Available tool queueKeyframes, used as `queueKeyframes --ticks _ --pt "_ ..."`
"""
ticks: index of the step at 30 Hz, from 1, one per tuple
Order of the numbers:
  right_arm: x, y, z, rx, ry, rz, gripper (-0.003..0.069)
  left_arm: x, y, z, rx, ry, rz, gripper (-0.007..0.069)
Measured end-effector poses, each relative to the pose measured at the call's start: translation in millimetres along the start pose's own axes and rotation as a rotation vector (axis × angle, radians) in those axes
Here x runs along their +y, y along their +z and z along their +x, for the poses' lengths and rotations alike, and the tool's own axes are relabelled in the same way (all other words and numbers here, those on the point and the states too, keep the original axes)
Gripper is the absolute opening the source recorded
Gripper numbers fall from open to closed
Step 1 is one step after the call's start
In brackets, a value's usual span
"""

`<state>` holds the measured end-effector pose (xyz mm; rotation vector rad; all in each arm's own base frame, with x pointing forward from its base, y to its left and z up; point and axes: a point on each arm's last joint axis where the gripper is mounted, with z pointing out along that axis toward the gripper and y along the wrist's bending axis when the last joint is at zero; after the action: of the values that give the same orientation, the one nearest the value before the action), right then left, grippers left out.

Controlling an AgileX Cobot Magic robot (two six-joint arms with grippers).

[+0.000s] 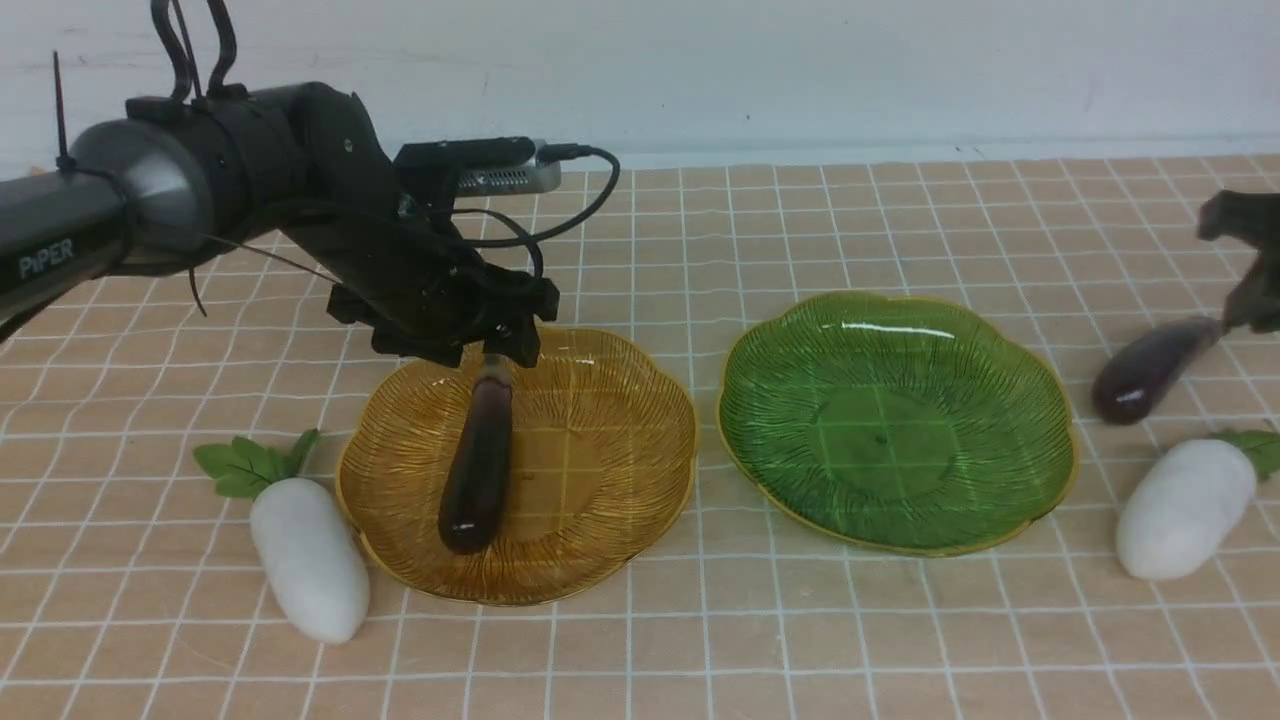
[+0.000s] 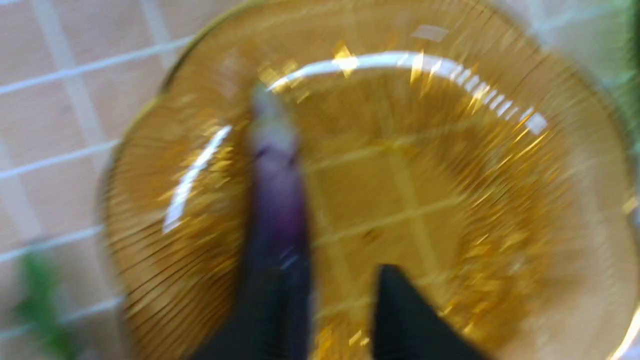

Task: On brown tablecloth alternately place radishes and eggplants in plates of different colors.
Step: 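Pick up the eggplant and place it in the yellow plate, then pick up the eggplant and place it on the yellow plate with the right gripper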

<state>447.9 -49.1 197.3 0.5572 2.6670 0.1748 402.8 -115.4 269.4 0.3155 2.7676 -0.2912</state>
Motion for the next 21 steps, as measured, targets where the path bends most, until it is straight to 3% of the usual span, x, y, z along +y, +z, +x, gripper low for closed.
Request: queueKeyframes --ticks 2,3,6,8,9,10,11,18,21 --pt "-2.8 26.8 -5.2 0.044 -0.013 0.033 0.0606 3.2 -13.6 3.6 0.022 0.037 -0.057 0.0089" --pt "-3.3 33.2 -6.1 0.059 -0.016 0.040 0.0613 3.6 -22.1 5.0 0.021 0.047 -0.073 0.0040" --pt "-4.3 46.1 -6.9 0.120 -0.019 0.058 0.0593 2.1 -43.1 9.1 0.010 0.062 -0.093 0.0003" --pt "-3.9 46.0 -8.2 0.156 -0.024 0.068 0.0496 -0.2 -63.5 13.3 -0.012 0.069 -0.100 -0.0003" --pt "-2.8 42.0 -9.9 0.173 -0.037 0.070 0.0389 -1.0 -72.3 14.6 -0.031 0.074 -0.106 -0.0003" --pt "-0.7 35.6 -12.9 0.190 -0.058 0.066 0.0340 -1.8 -82.2 16.3 -0.052 0.073 -0.113 -0.0003" --pt "1.3 29.8 -15.2 0.206 -0.077 0.061 0.0353 -1.9 -87.6 17.6 -0.061 0.073 -0.120 -0.0003" --pt "56.3 -53.9 -32.1 0.078 -0.119 -0.230 0.0360 5.5 -120.8 52.2 -0.070 0.009 -0.221 -0.0003" --pt "121.8 -105.5 -6.8 0.030 -0.263 -0.399 0.0360 13.1 -119.0 70.8 -0.072 -0.044 -0.230 -0.0003"
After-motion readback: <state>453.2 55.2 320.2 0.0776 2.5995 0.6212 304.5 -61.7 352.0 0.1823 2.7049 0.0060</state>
